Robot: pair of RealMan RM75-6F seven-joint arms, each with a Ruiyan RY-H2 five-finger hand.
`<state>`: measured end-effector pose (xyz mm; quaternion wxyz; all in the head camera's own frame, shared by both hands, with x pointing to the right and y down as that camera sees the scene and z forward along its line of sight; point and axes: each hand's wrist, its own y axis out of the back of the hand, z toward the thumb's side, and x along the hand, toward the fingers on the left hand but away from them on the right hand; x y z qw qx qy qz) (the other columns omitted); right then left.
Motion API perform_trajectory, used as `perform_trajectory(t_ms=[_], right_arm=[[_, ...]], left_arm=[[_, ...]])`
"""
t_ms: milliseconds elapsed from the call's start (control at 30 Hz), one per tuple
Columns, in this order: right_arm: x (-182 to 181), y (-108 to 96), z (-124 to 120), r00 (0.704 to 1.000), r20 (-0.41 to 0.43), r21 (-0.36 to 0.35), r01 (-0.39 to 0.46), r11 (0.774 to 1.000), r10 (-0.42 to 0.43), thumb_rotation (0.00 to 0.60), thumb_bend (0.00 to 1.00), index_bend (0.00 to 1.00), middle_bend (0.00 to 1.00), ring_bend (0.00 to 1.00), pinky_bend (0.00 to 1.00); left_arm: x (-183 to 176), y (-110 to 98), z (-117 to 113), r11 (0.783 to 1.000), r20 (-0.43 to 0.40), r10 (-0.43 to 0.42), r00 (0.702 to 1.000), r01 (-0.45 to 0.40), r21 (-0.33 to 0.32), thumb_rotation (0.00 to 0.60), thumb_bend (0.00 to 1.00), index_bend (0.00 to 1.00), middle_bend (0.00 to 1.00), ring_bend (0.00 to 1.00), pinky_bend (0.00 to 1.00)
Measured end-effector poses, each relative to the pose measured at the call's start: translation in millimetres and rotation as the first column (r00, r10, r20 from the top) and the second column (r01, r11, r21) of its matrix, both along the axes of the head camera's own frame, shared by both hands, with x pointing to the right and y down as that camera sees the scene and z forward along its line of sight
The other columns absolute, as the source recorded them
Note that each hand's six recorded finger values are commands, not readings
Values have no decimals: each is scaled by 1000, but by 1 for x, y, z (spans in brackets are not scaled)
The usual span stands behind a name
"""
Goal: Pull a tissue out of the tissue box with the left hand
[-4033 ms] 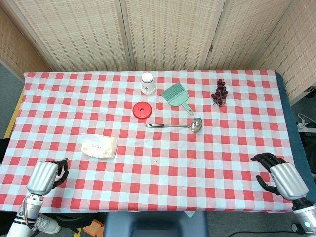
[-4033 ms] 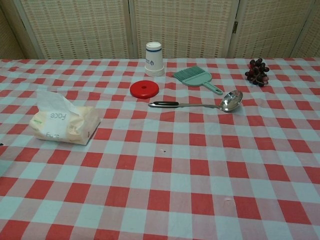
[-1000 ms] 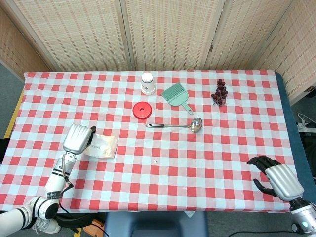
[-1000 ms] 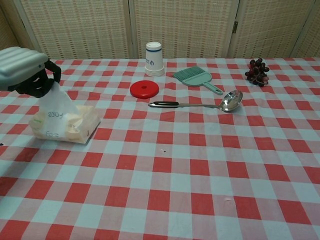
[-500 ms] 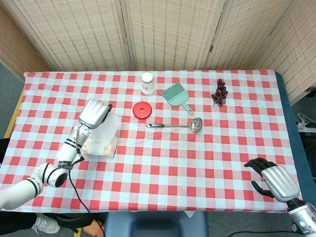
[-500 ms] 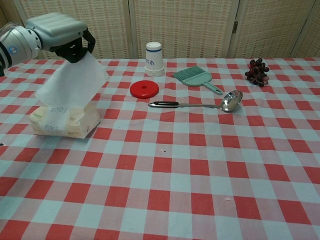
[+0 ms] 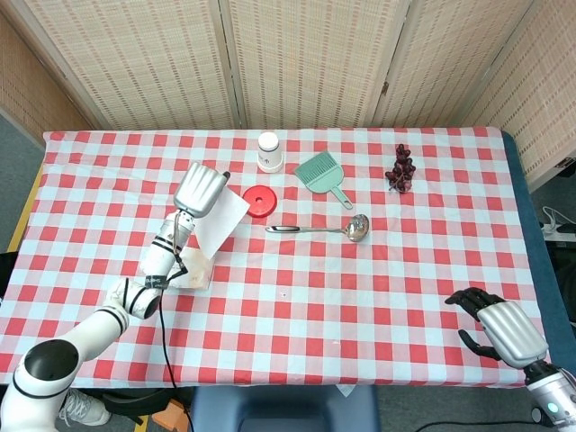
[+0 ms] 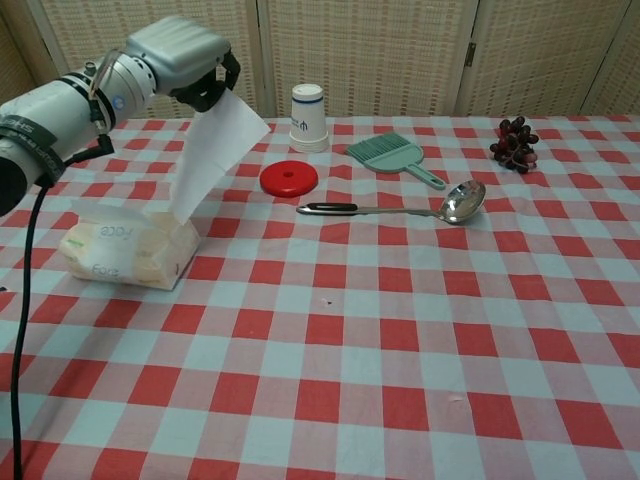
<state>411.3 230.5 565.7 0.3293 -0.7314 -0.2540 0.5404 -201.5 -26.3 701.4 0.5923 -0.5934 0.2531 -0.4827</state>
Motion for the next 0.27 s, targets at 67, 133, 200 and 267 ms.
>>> perform_trajectory(t_ms=[67, 133, 200, 267], right_arm=[[0, 0, 1, 1000, -3, -3, 1, 1000, -1, 600, 346, 284, 271, 189, 404], [0, 0, 2, 1000, -6, -7, 2, 1000, -2, 600, 346, 284, 271, 189, 404], [0, 0, 2, 1000, -9, -9, 2, 1000, -2, 600, 346, 285, 271, 189, 404], [0, -1, 3, 1000, -12, -10, 2, 1000, -2, 600, 346, 287, 271, 189, 404]], left_arm=[[2, -1, -1, 1000, -3, 0, 1000, 0, 17, 600, 605, 607, 923, 856, 1000], [3, -1, -1, 1000, -5, 4, 1000, -4, 17, 600, 604, 607, 922, 856, 1000], [3, 1, 0, 1000, -7, 11, 1000, -11, 9, 600, 603, 607, 922, 856, 1000], [1, 4, 2, 1000, -5, 19, 1000, -19, -1, 600, 603, 607, 923, 856, 1000]])
